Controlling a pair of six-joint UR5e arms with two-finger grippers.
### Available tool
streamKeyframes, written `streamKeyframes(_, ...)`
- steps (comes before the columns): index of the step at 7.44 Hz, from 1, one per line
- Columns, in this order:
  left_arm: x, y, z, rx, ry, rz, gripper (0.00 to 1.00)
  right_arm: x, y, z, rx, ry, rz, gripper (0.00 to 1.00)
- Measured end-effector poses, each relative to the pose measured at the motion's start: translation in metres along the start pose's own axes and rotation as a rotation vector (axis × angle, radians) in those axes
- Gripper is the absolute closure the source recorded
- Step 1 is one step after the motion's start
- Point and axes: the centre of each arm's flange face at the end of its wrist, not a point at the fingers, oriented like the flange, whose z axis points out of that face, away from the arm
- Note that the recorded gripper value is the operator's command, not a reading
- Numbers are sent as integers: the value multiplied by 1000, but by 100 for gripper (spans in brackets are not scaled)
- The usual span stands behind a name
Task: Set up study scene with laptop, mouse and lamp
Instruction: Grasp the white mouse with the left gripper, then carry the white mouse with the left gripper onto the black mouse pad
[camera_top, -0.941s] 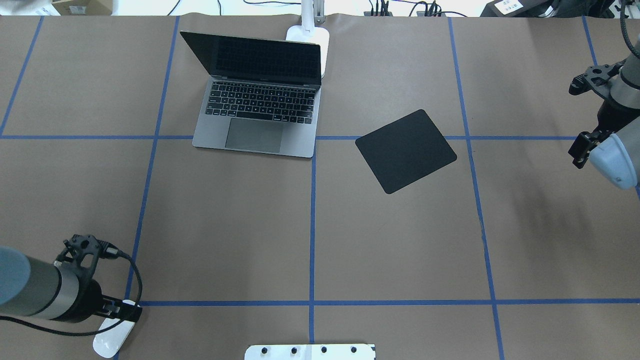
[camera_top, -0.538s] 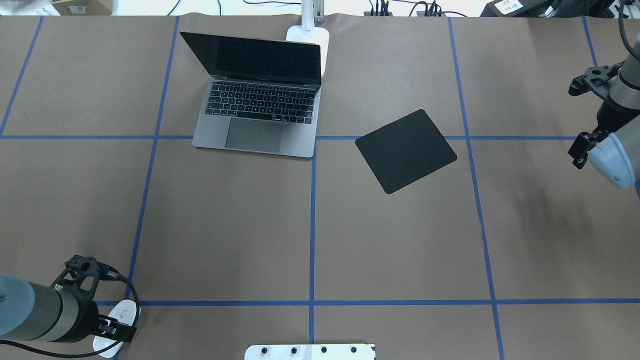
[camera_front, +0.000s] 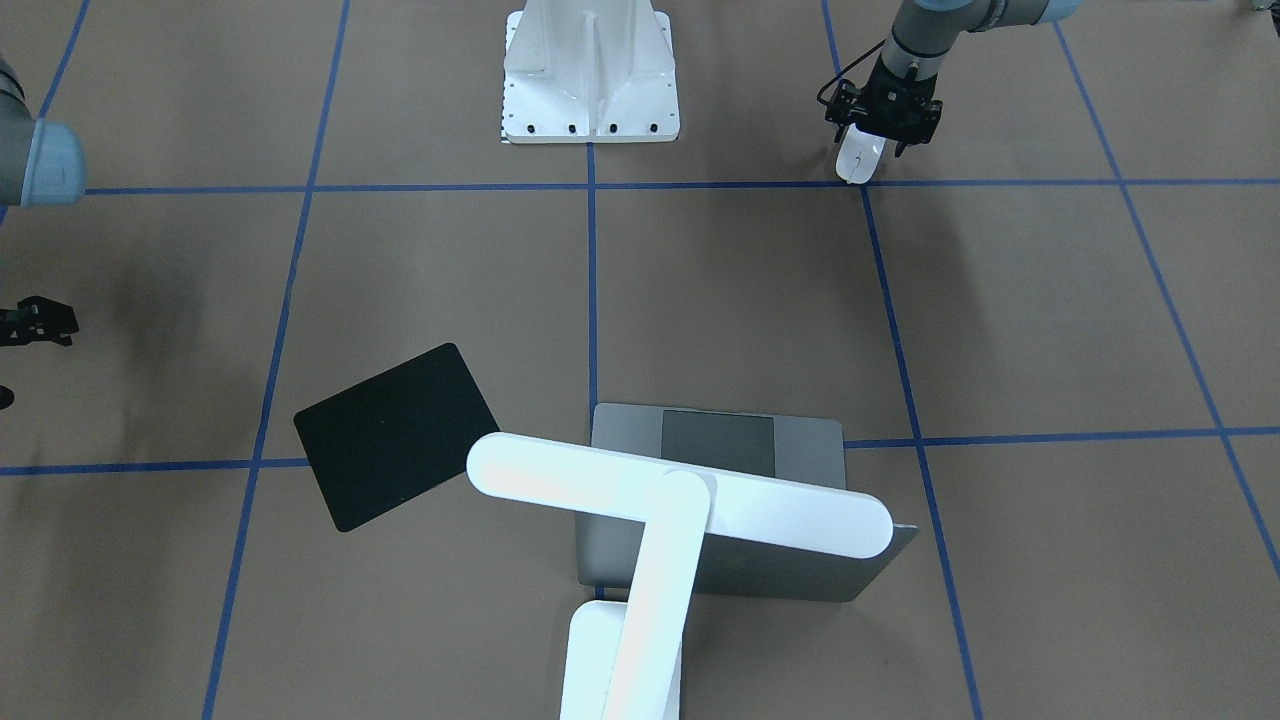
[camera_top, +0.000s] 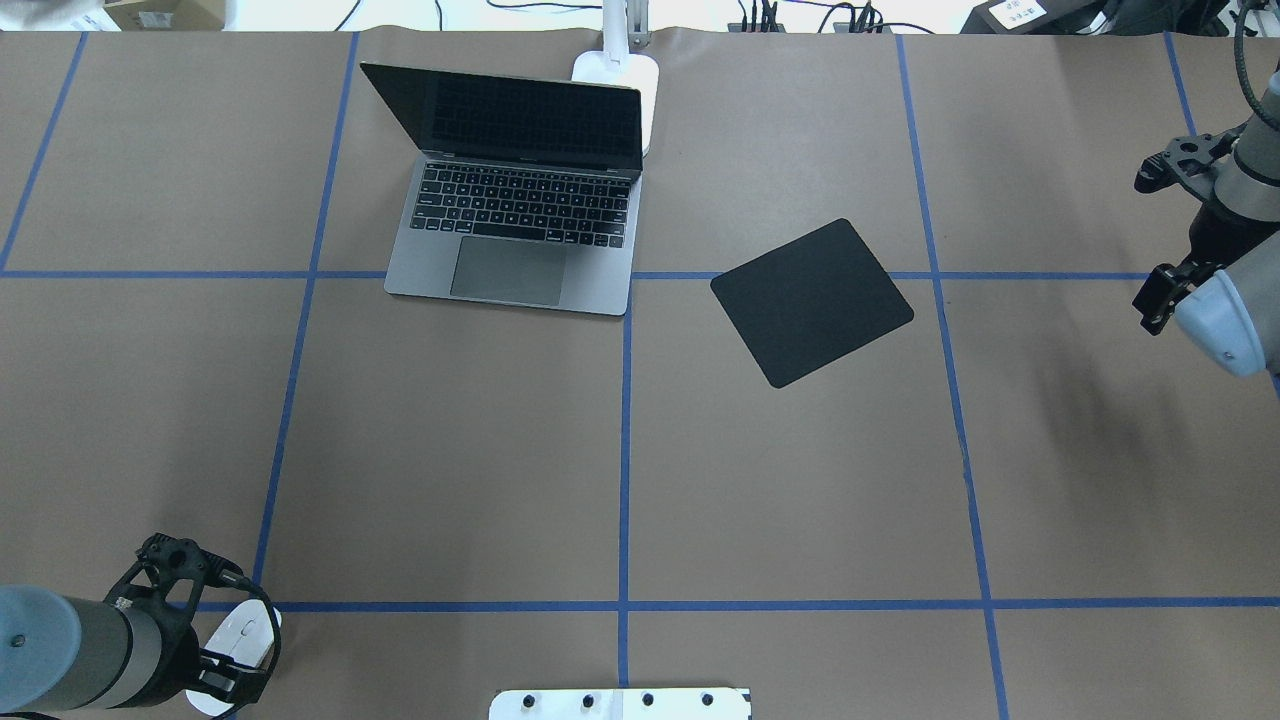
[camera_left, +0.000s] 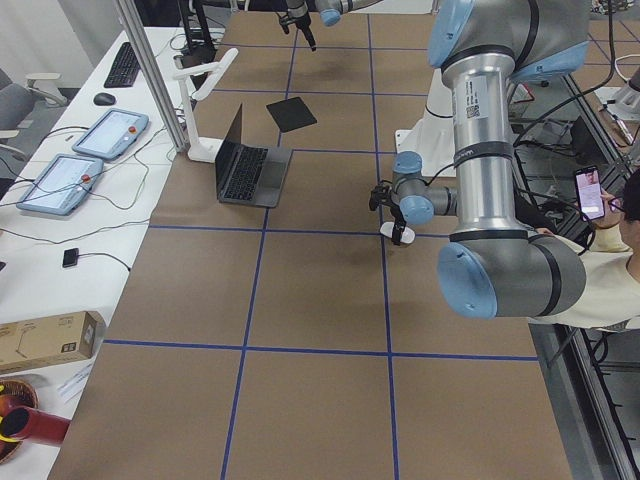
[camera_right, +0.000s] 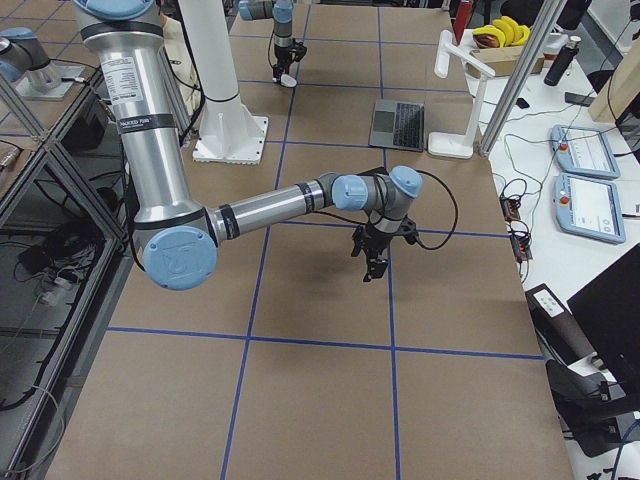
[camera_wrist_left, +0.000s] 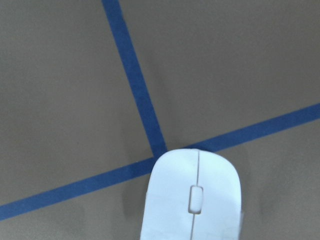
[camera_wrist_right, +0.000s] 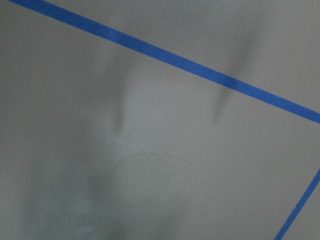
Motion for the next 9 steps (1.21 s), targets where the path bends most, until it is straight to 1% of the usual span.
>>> streamKeyframes(1,0,0,1,5,-3,1,65,1,0,1,1,0,0,0)
streamKeyframes(2,0,0,0,9,-4,1,69,1,0,1,1,0,0,0)
streamKeyframes(4,2,-3,-4,20,9,-2,71,2,0,0,3,-3,1,0)
streamKeyframes(6,15,-12,-25,51,72,-5,71,10,2,-4,12,-15,-5,0)
streamKeyframes(7,26,-26,-47,86,120,-16,71,24,4,-9,18,-27,8,0)
streamKeyframes(9,39,-74,-92,159,208,-70,71,72,13,-12,31,-83,36,0)
